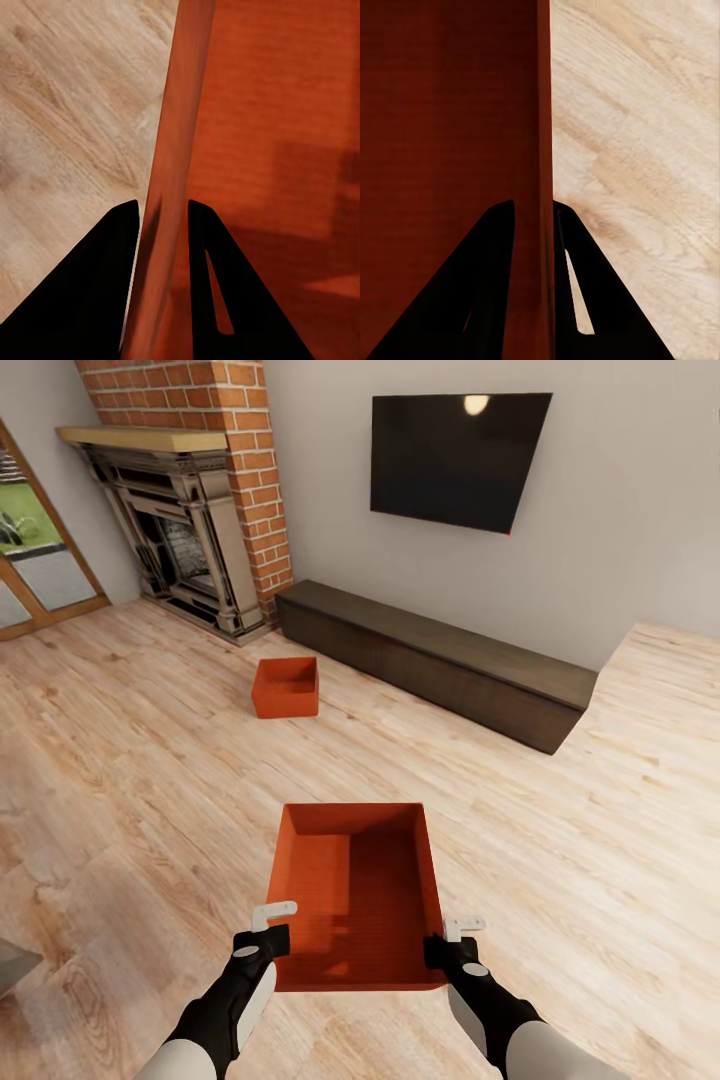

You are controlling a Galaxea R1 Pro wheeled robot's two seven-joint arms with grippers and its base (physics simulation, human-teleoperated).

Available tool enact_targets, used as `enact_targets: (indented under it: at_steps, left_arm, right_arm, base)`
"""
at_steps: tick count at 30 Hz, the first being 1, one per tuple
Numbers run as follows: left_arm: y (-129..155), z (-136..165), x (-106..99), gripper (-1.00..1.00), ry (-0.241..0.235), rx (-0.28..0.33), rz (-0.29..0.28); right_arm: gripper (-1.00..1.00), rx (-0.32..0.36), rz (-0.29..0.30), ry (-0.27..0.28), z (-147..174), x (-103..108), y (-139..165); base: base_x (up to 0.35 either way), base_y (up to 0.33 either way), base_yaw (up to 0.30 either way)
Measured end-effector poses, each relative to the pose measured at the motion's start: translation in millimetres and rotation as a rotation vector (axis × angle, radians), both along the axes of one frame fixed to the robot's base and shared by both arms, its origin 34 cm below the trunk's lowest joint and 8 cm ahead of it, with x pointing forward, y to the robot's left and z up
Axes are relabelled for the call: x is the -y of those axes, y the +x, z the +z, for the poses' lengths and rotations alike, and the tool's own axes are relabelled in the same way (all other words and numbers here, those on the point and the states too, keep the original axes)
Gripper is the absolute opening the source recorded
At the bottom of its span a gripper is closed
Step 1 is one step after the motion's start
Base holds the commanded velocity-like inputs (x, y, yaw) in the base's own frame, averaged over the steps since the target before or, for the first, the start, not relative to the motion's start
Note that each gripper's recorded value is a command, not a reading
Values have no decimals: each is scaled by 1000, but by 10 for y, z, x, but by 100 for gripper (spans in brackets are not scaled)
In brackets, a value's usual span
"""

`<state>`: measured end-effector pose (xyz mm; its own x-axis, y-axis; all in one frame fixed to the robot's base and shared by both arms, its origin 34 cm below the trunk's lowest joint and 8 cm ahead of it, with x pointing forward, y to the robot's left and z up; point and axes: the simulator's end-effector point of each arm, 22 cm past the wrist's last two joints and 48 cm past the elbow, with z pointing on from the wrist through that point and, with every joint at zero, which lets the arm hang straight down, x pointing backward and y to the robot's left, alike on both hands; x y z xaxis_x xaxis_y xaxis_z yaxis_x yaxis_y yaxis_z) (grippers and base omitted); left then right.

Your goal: Move the two storage containers from the living room to the garage. In the garage, place one container on the floor and stack the other container on top of it (either order is fine).

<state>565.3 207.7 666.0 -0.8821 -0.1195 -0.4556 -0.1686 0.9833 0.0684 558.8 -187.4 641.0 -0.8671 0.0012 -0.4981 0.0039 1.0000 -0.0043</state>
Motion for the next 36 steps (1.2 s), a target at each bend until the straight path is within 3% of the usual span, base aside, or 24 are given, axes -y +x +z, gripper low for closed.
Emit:
enact_targets:
  at_steps: [36]
  left_arm:
    - [184,264,0,-100,0,57,0]
  right_arm:
    - [-100,57,0,1,260,0,197]
  base:
    - [0,0,0]
